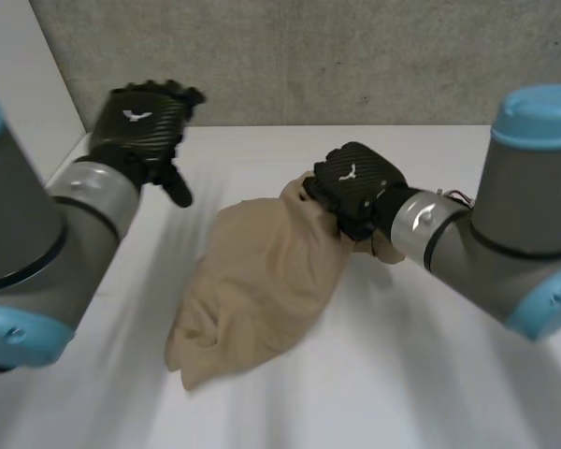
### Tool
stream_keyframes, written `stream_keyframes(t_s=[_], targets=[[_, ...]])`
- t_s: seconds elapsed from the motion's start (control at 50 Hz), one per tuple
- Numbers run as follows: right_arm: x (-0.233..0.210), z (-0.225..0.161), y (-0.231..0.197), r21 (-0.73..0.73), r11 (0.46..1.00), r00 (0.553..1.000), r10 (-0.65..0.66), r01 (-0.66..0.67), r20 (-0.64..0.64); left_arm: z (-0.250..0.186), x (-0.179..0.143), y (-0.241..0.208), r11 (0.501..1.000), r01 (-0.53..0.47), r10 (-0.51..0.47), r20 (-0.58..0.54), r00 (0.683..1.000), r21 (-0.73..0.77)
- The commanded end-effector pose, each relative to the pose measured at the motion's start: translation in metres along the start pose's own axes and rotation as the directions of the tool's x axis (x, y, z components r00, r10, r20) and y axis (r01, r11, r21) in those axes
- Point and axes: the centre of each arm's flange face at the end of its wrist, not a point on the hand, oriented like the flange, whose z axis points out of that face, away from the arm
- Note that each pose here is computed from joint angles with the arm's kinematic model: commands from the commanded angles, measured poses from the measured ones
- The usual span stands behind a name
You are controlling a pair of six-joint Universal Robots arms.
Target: Fold the shorts.
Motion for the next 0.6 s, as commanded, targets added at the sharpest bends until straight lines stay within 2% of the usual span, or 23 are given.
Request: stream_keyframes(t_s=[0.02,0.16,0.22,0.32,0.4,0.46,0.5,0.52,0.54,0.58,0.6], targets=[[-0.033,-0.032,-0.019,0.068,0.985,0.986,-0.160,0.157,0.045,0.038,0.027,0.032,0.998,-0.062,0.059,-0.178,0.982,-0.013],[-0.050,-0.056,-0.032,0.126,0.974,0.975,-0.203,0.191,0.090,0.054,0.039,0.064,0.991,-0.082,0.054,-0.240,0.969,-0.107],[-0.051,-0.062,-0.036,0.144,0.971,0.974,-0.207,0.192,0.094,0.056,0.048,0.078,0.984,-0.111,0.064,-0.299,0.952,-0.143],[-0.050,-0.068,-0.040,0.171,0.966,0.972,-0.211,0.192,0.101,0.053,0.064,0.097,0.971,-0.183,0.104,-0.421,0.901,-0.152],[-0.047,-0.068,-0.038,0.162,0.968,0.974,-0.208,0.192,0.093,0.056,0.067,0.100,0.969,-0.212,0.135,-0.444,0.886,-0.128],[-0.046,-0.067,-0.041,0.170,0.966,0.973,-0.213,0.196,0.088,0.062,0.064,0.094,0.971,-0.216,0.155,-0.413,0.897,-0.106],[-0.044,-0.064,-0.040,0.172,0.965,0.973,-0.216,0.200,0.083,0.073,0.055,0.083,0.974,-0.214,0.176,-0.342,0.923,-0.077],[-0.042,-0.062,-0.042,0.177,0.963,0.972,-0.221,0.205,0.076,0.078,0.051,0.076,0.975,-0.215,0.189,-0.297,0.936,-0.060],[-0.036,-0.057,-0.045,0.190,0.956,0.970,-0.239,0.226,0.046,0.088,0.041,0.062,0.977,-0.214,0.206,-0.189,0.960,-0.022],[-0.025,-0.041,-0.048,0.205,0.943,0.964,-0.267,0.264,-0.012,0.093,0.036,0.053,0.978,-0.210,0.209,-0.121,0.970,0.003],[-0.019,-0.033,-0.048,0.206,0.938,0.960,-0.275,0.279,-0.047,0.100,0.028,0.041,0.978,-0.205,0.206,-0.030,0.978,0.047]])
